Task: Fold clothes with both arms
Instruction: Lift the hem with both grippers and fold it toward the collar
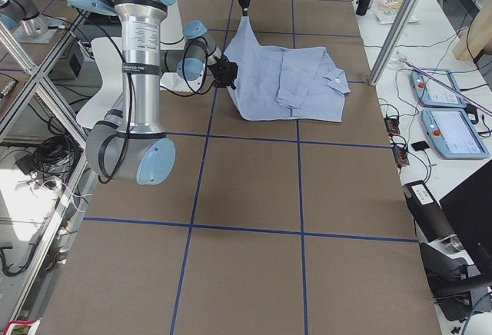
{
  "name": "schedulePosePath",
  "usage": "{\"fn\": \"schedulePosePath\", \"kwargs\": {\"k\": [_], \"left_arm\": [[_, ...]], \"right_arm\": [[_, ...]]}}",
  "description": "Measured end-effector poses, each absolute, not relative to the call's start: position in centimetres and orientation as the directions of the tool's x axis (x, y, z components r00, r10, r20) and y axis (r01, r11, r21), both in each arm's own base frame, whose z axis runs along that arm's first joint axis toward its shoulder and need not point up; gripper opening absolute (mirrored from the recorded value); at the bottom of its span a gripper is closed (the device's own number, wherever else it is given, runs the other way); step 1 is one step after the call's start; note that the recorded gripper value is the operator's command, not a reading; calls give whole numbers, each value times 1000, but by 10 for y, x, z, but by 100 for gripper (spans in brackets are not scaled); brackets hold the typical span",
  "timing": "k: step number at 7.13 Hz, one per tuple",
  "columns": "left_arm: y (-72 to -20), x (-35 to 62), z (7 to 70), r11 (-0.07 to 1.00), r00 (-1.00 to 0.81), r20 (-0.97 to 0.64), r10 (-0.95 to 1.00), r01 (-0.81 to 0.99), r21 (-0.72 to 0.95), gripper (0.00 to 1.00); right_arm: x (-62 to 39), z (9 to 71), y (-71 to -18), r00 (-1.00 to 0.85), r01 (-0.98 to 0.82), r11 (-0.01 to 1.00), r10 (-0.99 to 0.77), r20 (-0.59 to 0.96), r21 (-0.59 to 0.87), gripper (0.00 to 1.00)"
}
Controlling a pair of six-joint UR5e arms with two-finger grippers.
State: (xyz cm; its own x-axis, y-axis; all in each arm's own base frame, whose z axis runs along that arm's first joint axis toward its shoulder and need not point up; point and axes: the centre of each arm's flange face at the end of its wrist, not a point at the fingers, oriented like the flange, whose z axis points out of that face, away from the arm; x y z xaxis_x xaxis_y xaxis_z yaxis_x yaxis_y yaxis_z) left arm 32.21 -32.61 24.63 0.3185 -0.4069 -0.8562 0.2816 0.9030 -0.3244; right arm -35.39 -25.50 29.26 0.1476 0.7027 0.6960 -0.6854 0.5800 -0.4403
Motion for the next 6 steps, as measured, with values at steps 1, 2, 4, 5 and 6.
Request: {"fn": "schedulePosePath", "kwargs": {"k": [1, 2, 4, 5, 6], "left_arm": [[-341, 314, 252, 892, 319, -844, -431, 293, -345, 0], [-355, 313, 258, 882, 320, -834, -449, 306, -358, 0], [-395, 330, 259, 865, 314, -823, -473, 341, -367, 0], [-421, 344, 257, 856, 313, -818, -483, 364, -367, 0], [-447, 354, 258, 847, 314, -813, -491, 388, -362, 0]], "right_arm": [[-342, 289, -268, 113, -705, 551, 709, 696, -447, 0], [-333, 288, -279, 86, -722, 526, 713, 696, -450, 0], [-328, 283, -305, 38, -749, 486, 711, 702, -452, 0], [-336, 281, -326, 26, -766, 463, 715, 698, -446, 0], [-347, 276, -352, 32, -784, 443, 729, 684, -435, 0]]}}
